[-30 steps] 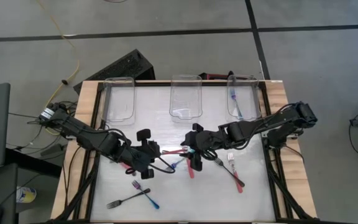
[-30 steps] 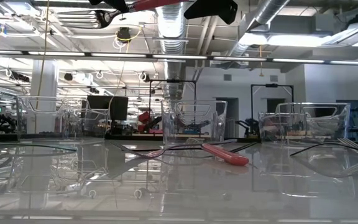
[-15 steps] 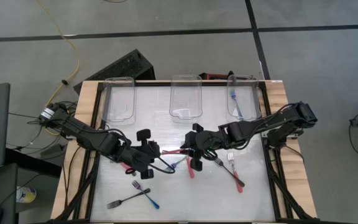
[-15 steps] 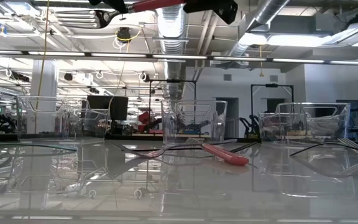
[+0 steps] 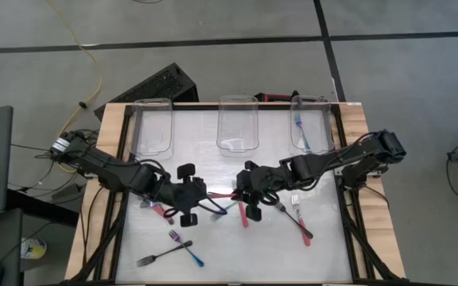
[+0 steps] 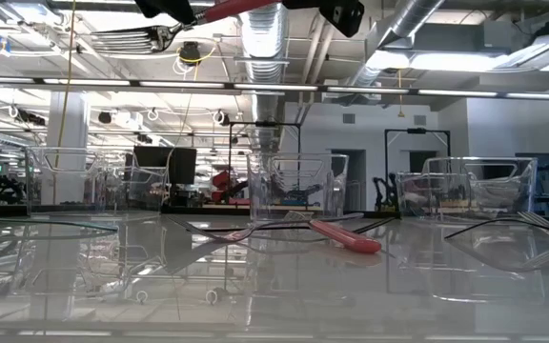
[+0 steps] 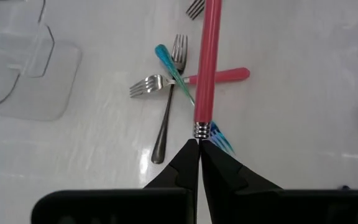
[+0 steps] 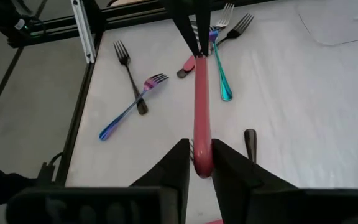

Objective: Sort silverware by color (type)
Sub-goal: Put the bottom left pink fork into the middle transparent bin

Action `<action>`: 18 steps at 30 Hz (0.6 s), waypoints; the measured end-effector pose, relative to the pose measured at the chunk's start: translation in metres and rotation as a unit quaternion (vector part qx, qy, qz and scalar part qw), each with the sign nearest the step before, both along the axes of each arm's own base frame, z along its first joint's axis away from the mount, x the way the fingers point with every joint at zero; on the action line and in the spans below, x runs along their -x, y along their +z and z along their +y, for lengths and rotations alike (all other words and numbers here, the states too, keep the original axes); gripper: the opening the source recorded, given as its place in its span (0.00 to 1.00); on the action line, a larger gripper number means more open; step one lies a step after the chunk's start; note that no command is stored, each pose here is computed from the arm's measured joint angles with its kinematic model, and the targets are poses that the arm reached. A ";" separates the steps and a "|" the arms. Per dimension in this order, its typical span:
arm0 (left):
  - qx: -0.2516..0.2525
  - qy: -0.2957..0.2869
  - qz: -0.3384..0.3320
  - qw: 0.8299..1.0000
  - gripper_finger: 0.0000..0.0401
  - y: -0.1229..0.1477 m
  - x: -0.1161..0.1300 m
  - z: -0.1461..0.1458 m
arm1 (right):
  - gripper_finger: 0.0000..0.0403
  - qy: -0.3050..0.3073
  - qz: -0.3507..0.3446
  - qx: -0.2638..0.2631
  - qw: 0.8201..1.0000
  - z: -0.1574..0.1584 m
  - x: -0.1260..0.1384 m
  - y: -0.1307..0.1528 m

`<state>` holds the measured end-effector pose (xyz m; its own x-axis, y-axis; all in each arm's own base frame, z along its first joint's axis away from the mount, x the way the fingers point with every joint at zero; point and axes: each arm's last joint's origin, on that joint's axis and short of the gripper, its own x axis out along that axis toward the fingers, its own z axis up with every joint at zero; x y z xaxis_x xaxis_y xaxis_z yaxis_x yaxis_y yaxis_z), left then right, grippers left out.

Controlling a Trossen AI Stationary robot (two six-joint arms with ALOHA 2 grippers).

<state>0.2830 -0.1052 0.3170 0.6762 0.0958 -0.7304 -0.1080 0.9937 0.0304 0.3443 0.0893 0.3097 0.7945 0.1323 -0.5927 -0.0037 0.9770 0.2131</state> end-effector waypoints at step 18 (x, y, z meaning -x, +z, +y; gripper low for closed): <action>0.020 -0.011 0.010 1.000 0.00 0.000 -0.003 0.007 | 0.31 -0.014 0.011 -0.008 1.000 -0.004 0.000 -0.001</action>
